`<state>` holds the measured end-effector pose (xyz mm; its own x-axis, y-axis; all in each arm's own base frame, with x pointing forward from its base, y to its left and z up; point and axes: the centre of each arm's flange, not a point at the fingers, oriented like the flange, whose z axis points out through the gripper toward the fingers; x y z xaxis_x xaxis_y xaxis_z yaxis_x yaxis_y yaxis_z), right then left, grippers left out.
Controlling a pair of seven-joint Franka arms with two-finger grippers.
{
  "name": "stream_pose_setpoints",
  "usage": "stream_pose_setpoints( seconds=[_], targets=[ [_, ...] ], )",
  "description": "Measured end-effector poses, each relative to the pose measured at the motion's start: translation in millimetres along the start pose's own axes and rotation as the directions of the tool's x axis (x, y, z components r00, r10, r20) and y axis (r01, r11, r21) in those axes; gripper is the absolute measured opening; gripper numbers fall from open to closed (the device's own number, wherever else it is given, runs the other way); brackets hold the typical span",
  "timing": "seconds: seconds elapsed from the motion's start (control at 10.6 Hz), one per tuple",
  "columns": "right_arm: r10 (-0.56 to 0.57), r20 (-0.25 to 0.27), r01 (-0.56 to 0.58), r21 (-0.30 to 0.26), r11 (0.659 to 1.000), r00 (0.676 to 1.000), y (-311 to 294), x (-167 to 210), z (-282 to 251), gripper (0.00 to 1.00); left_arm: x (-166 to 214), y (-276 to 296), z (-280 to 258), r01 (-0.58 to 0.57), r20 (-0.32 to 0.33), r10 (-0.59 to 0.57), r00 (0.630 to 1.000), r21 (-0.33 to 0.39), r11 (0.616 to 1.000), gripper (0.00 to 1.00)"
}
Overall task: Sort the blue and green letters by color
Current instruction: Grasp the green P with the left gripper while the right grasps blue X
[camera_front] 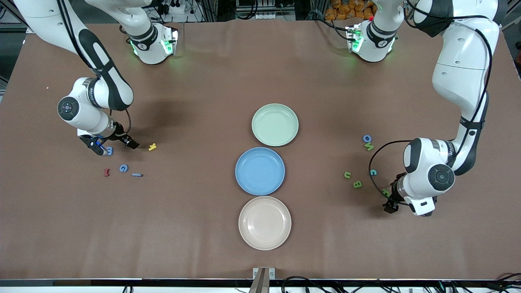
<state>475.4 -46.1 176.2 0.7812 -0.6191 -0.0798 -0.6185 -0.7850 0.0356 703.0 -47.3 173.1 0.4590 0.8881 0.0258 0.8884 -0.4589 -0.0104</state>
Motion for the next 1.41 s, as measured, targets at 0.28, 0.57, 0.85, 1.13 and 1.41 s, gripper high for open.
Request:
stream_pose_setpoints(
  seconds=[0.28, 0.57, 0.85, 1.13, 1.41],
  targets=[
    [-0.056, -0.01, 0.056, 0.005, 0.998, 0.998, 7.4, 5.7, -0.8, 0.56, -3.6, 1.7, -0.6, -0.009, 0.003, 0.009, 1.0, -0.004, 1.0, 1.0],
    [-0.068, -0.036, 0.069, 0.016, 0.997, 0.997, 9.8, 8.8, -0.6, 0.34, -7.1, 3.2, -1.0, -0.014, 0.005, 0.014, 1.0, -0.006, 1.0, 1.0],
    [-0.087, -0.037, 0.087, 0.016, 0.996, 0.996, 9.8, 8.8, -0.6, 0.34, -6.6, 3.5, -1.4, -0.014, 0.004, 0.014, 1.0, -0.009, 1.0, 0.95],
    [-0.126, -0.039, 0.127, 0.015, 0.992, 0.991, 9.5, 9.3, -1.0, 0.34, -4.0, 5.1, -5.7, -0.011, -0.002, 0.011, 1.0, -0.023, 1.0, 0.54],
    [-0.144, -0.027, 0.145, 0.014, 0.989, 0.989, -1.2, 22.8, -16.1, 0.34, -4.1, 6.5, -8.0, -0.012, -0.003, 0.011, 1.0, -0.027, 1.0, 0.27]
  ],
)
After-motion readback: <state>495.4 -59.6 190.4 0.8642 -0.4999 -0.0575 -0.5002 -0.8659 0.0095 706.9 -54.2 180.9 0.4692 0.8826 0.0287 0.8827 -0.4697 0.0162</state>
